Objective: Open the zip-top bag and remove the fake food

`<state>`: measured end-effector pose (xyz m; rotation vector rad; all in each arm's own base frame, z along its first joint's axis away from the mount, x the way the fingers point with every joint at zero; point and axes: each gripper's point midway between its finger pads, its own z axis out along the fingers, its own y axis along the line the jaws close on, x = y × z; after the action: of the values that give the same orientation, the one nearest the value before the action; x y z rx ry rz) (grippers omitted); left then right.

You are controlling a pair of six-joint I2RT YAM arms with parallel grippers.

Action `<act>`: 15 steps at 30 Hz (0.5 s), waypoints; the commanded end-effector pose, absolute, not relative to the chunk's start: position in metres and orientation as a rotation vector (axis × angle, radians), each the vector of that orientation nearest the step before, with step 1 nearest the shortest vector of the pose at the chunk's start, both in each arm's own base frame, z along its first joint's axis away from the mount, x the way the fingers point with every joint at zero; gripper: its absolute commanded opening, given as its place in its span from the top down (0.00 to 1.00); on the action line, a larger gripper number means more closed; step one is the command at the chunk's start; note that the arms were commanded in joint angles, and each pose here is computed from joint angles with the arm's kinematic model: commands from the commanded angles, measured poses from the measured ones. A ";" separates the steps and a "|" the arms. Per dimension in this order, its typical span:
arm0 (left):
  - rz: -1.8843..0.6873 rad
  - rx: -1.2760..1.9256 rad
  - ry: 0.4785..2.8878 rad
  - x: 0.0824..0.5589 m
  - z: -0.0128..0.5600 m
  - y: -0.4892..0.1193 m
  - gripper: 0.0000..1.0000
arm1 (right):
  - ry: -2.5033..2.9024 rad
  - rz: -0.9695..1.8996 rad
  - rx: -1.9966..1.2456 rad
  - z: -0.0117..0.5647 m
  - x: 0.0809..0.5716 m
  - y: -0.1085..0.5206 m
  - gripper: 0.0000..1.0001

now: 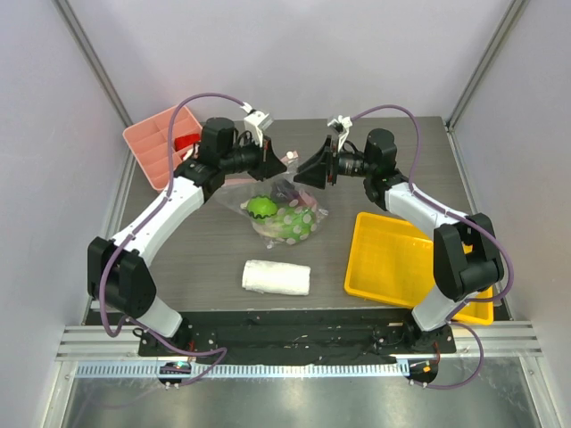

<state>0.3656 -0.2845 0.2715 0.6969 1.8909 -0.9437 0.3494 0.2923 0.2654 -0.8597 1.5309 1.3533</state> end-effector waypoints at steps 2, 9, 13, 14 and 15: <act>-0.977 0.709 1.775 0.359 0.304 -0.285 1.00 | 1.448 1.382 -0.904 0.281 0.349 0.298 0.47; -1.019 0.757 1.745 0.350 0.308 -0.288 1.00 | 1.410 1.419 -0.917 0.293 0.361 0.307 0.60; -1.010 0.740 1.741 0.355 0.310 -0.286 0.92 | 1.396 1.445 -0.916 0.293 0.364 0.310 0.99; -1.013 0.731 1.736 0.356 0.311 -0.285 0.66 | 1.392 1.445 -0.916 0.294 0.364 0.310 0.99; -1.030 0.704 1.735 0.358 0.313 -0.284 0.58 | 1.390 1.447 -0.919 0.293 0.363 0.310 0.99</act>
<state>0.3590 -0.2877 0.2767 0.7241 1.8492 -1.0052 0.3659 0.3053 0.2634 -0.8547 1.5186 1.4543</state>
